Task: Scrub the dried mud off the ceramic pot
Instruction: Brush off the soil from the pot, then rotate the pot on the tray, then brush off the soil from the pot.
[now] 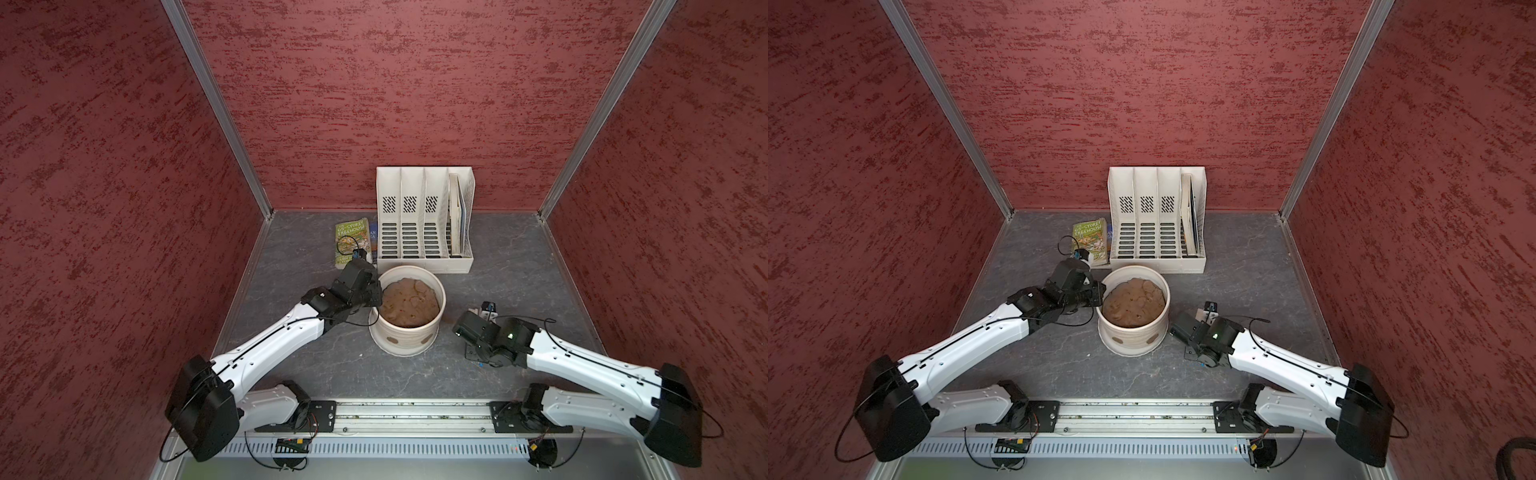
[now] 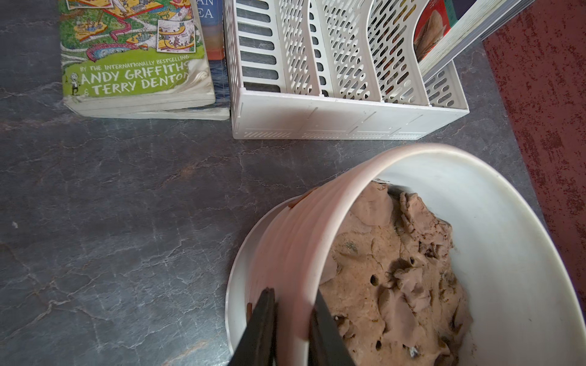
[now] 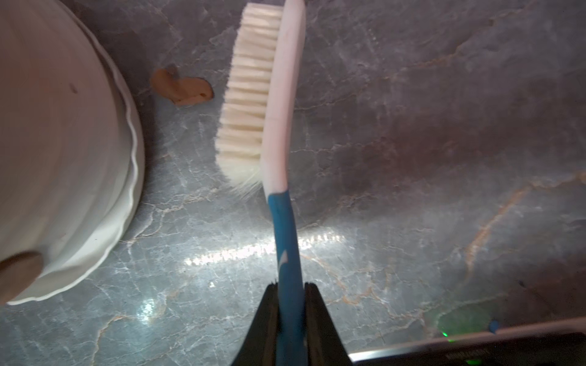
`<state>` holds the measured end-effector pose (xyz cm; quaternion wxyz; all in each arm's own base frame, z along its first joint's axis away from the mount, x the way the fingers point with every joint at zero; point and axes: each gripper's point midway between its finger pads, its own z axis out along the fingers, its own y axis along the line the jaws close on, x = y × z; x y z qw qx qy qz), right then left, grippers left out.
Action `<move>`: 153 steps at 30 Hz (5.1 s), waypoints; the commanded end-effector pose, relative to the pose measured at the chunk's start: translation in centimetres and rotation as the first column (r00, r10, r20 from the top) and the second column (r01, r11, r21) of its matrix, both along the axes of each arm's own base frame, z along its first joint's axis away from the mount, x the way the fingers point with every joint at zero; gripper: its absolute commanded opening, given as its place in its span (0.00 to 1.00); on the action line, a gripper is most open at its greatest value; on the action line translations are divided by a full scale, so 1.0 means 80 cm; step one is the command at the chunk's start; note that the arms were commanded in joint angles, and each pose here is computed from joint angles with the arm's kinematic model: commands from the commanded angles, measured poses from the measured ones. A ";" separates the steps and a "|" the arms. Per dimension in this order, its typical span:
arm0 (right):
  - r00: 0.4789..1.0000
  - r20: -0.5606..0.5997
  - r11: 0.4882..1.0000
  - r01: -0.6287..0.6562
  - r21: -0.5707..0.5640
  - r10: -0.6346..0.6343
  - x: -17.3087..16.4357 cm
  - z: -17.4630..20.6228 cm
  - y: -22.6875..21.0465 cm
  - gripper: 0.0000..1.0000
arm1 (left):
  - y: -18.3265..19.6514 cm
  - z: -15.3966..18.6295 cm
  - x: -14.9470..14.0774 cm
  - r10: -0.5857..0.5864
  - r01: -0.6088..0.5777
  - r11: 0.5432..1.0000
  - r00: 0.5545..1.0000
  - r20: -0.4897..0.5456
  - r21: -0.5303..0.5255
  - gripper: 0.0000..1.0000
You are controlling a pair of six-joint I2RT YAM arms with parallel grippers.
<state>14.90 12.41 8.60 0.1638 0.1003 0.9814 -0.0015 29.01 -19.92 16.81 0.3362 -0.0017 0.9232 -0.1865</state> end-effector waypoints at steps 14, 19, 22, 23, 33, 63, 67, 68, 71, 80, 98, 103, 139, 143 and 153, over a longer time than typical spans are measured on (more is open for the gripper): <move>0.969 0.211 0.972 -0.163 0.169 0.126 0.015 0.069 0.057 0.00 | -0.011 0.031 0.042 0.006 -0.004 0.995 1.000 0.021 -0.104 0.78; 0.969 0.200 0.970 -0.180 0.164 0.146 0.011 0.060 0.069 0.00 | -0.025 0.037 0.056 -0.020 0.024 0.994 0.999 0.039 -0.107 0.71; 0.970 0.195 0.970 -0.177 0.164 0.144 0.010 0.054 0.071 0.00 | -0.028 0.028 0.059 -0.033 0.034 0.996 0.999 0.011 -0.077 0.65; 0.971 0.195 0.971 -0.174 0.166 0.141 0.009 0.053 0.070 0.00 | -0.028 0.027 0.059 -0.036 0.036 0.997 0.999 0.004 -0.067 0.64; 0.971 0.204 0.966 -0.166 0.200 0.125 0.007 0.053 0.069 0.00 | -0.017 0.012 0.052 -0.028 0.028 1.000 0.999 -0.021 0.000 0.44; 0.971 0.195 0.969 -0.172 0.178 0.137 0.004 0.057 0.072 0.00 | -0.024 0.033 0.063 -0.029 0.030 0.999 0.999 0.022 -0.036 0.68; 0.972 0.194 0.970 -0.166 0.180 0.131 0.002 0.057 0.068 0.00 | -0.033 0.028 0.076 -0.037 0.038 0.998 0.999 0.023 -0.044 0.67; 0.973 0.193 0.970 -0.165 0.179 0.130 0.002 0.058 0.067 0.00 | -0.036 0.027 0.077 -0.042 0.043 0.998 0.999 0.020 -0.051 0.66; 0.973 0.193 0.971 -0.164 0.177 0.129 0.001 0.059 0.066 0.00 | -0.043 0.027 0.076 -0.062 0.063 0.996 0.998 0.011 -0.068 0.63; 0.973 0.193 0.972 -0.162 0.168 0.129 0.001 0.059 0.063 0.00 | -0.027 0.018 0.058 -0.047 0.046 0.999 0.999 -0.020 -0.027 0.33; 0.962 0.201 0.975 -0.205 0.087 0.185 -0.031 0.073 0.056 0.00 | 0.006 0.010 0.014 0.009 -0.008 1.000 0.998 -0.063 0.023 0.00; 0.958 0.189 0.970 -0.231 0.074 0.214 -0.040 0.069 0.066 0.00 | 0.021 0.013 0.006 0.020 -0.016 0.997 0.998 -0.059 0.071 0.00; 0.921 0.210 0.909 -0.370 0.194 0.330 0.007 0.061 0.151 0.00 | -0.030 0.021 -0.023 -0.321 0.321 0.946 0.947 -0.026 0.042 0.00; 0.927 0.197 0.916 -0.356 0.188 0.320 0.021 0.058 0.148 0.00 | -0.032 0.021 -0.026 -0.339 0.340 0.939 0.940 -0.029 0.053 0.00; 0.984 0.090 0.974 -0.165 0.155 0.152 0.038 0.016 0.076 0.00 | -0.028 0.022 -0.033 -0.355 0.358 0.929 0.933 -0.048 0.094 0.00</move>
